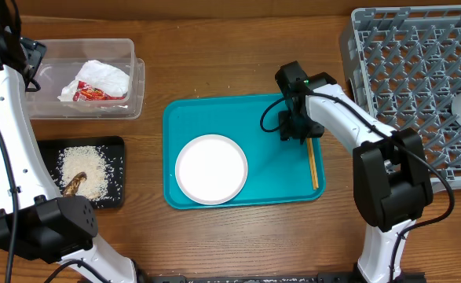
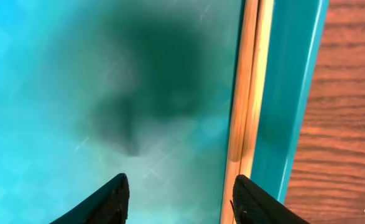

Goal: Sort waste into correct bins and load items into the dishwasher
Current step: 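Lower the right gripper and close it around the chopsticks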

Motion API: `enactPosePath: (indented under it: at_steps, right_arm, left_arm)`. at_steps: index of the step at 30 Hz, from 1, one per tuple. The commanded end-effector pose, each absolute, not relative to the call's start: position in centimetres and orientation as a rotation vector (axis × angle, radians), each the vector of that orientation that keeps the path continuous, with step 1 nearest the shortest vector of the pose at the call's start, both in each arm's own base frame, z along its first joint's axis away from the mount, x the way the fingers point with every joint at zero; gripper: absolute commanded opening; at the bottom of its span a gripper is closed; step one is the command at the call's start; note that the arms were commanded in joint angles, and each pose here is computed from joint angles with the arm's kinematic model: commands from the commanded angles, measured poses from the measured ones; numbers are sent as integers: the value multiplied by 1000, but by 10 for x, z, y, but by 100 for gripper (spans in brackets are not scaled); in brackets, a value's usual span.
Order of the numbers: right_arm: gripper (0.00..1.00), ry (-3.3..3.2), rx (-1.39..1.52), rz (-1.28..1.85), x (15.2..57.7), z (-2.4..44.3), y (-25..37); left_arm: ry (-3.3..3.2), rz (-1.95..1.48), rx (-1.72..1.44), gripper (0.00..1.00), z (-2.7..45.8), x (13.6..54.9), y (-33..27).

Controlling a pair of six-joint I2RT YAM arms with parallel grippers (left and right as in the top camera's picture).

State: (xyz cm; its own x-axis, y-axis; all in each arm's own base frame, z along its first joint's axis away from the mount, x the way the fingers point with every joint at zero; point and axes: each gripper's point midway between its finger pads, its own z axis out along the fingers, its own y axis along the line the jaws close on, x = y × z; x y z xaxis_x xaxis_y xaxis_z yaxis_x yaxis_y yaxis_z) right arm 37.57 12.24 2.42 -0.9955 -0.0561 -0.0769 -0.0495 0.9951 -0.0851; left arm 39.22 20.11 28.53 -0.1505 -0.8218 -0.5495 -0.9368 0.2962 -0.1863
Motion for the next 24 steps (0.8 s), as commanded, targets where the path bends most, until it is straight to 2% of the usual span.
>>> enactPosePath:
  at_steps: [1, 24]
  right_arm:
    - [56, 3046, -67, -174, 379, 19, 115]
    - [56, 3069, -33, -112, 381, 12, 112]
  left_arm:
    - [1999, 288, -1559, 100, 286, 392, 203]
    - [2000, 289, -1559, 100, 286, 392, 203]
